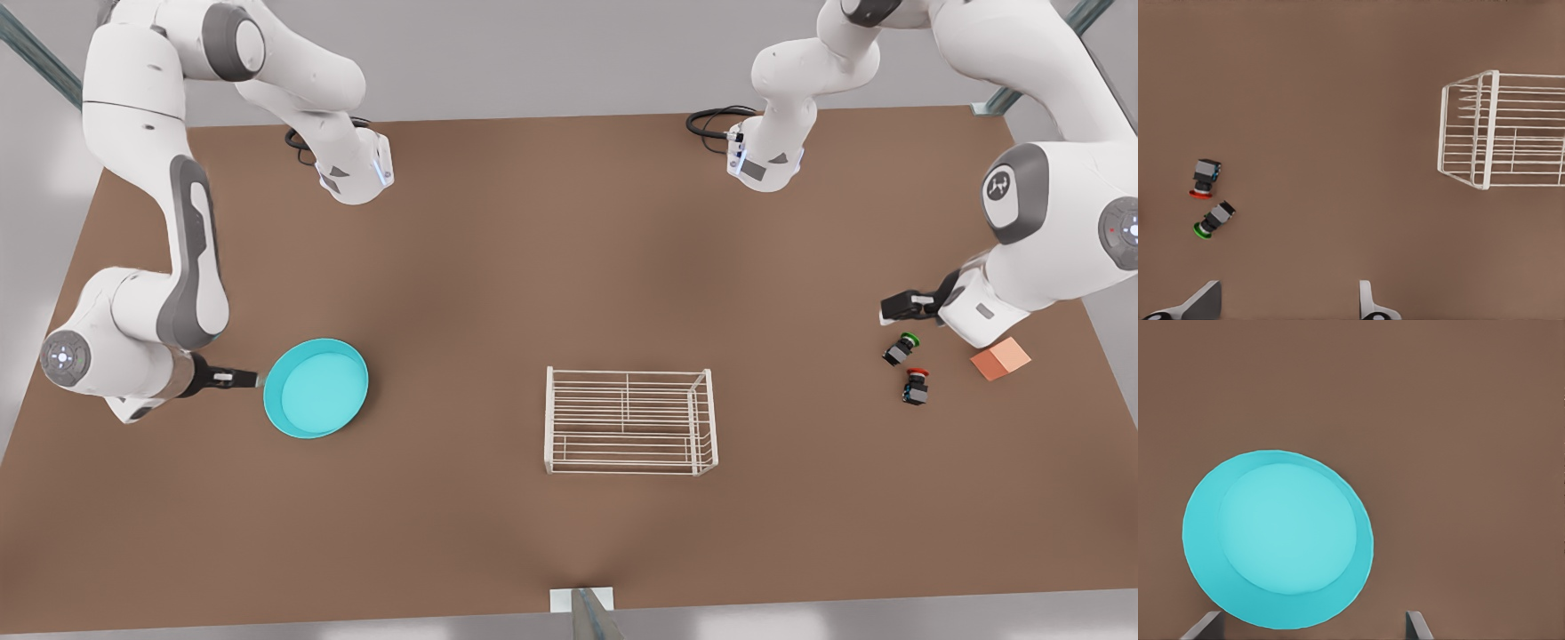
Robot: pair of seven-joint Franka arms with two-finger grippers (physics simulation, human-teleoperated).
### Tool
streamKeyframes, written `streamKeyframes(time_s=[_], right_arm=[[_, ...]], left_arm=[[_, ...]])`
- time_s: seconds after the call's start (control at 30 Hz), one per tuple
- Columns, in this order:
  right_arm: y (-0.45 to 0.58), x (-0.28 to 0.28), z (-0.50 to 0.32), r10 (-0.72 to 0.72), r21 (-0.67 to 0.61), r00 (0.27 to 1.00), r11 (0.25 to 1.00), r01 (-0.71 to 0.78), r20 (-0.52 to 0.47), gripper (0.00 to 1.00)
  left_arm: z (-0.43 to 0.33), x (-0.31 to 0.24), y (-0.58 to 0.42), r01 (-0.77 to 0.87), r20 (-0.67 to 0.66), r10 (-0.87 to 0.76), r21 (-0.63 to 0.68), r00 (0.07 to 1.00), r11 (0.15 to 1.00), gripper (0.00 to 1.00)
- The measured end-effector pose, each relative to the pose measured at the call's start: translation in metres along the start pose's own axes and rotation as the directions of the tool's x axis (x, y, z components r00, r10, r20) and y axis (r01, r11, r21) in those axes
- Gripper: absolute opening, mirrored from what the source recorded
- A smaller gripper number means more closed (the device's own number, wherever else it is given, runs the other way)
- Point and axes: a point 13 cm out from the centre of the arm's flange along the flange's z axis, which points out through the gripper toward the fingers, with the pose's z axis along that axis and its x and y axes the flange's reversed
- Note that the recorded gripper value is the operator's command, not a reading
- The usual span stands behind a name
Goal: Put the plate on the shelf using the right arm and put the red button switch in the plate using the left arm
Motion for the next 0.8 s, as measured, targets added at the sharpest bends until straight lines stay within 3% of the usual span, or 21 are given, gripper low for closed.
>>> streamKeyframes(time_s=[0.53,0.8], right_arm=[[-0.033,-0.035,0.111,-0.045,-0.052,0.998,0.998,0.043,-0.032,1.0],[-0.026,-0.025,0.162,-0.085,-0.119,0.992,0.99,0.074,-0.094,0.91]], left_arm=[[0.011,-0.007,-0.016,-0.086,0.008,0.086,-0.053,0.996,0.995,1.0],[0.011,-0.007,-0.013,-0.094,0.008,0.095,-0.06,0.995,0.994,1.0]])
